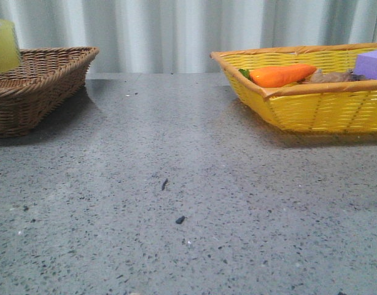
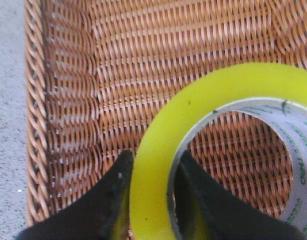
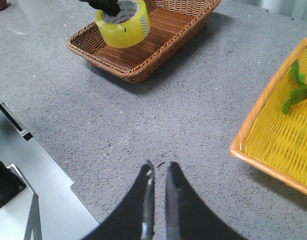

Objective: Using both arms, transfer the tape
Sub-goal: 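Lift the tape roll with the left gripper and move it over the brown basket, then lower the tape roll into the brown basket and open the left gripper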

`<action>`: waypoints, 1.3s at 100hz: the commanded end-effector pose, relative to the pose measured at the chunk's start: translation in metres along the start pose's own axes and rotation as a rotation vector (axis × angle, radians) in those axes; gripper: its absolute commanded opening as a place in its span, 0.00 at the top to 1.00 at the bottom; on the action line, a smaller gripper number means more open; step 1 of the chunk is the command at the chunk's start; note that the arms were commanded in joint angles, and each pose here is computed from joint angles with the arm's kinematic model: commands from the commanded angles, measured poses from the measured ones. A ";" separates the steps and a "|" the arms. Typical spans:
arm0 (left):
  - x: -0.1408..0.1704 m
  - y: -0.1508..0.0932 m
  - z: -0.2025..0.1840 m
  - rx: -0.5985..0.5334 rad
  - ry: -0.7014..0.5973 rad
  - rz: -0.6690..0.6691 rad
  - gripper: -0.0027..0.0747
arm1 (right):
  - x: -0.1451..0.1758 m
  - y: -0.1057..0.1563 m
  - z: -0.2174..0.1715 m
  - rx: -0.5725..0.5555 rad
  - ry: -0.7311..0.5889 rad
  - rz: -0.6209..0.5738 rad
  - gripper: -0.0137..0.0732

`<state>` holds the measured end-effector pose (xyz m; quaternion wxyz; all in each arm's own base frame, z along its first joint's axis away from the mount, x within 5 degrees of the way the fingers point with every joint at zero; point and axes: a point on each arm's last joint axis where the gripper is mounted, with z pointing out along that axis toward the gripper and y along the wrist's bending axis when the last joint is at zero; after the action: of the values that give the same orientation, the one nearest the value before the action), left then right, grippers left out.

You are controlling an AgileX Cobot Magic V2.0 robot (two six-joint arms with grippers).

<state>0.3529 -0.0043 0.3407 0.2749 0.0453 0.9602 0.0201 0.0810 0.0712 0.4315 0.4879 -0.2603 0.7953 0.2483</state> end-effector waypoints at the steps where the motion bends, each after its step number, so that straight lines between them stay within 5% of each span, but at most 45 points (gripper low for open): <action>1: -0.009 0.001 -0.024 0.001 -0.137 -0.035 0.69 | -0.011 0.000 -0.005 0.012 -0.088 0.001 0.89; 15: -0.008 0.001 -0.026 0.007 -0.135 -0.088 0.40 | -0.009 0.000 -0.005 0.009 -0.070 0.001 0.89; 26: -0.010 -0.005 -0.039 0.079 -0.192 -0.130 0.34 | -0.008 0.001 -0.005 0.007 -0.060 0.001 0.89; 49: -0.009 -0.045 -0.141 0.275 -0.623 -0.060 0.49 | -0.009 0.002 -0.031 0.061 -0.212 -0.051 0.89; 72: 0.070 -0.079 -0.223 0.448 -0.982 0.078 0.61 | 0.032 -0.002 -0.073 0.237 -0.451 -0.208 0.89; 87: 0.128 -0.078 -0.210 0.486 -1.043 0.114 0.70 | 0.065 -0.005 -0.078 0.279 -0.507 -0.249 0.89; 109: 0.194 -0.066 -0.175 0.491 -1.010 0.101 0.99 | 0.084 -0.002 -0.088 0.279 -0.583 -0.255 0.89; 130: 0.224 -0.061 -0.162 0.537 -0.982 0.061 0.99 | 0.085 -0.002 -0.088 0.279 -0.577 -0.255 0.89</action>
<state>0.0792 -0.0485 0.3466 0.6392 0.1664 0.7195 -0.2144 -0.0079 -0.0019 0.3771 0.7222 -0.2202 0.6405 0.1406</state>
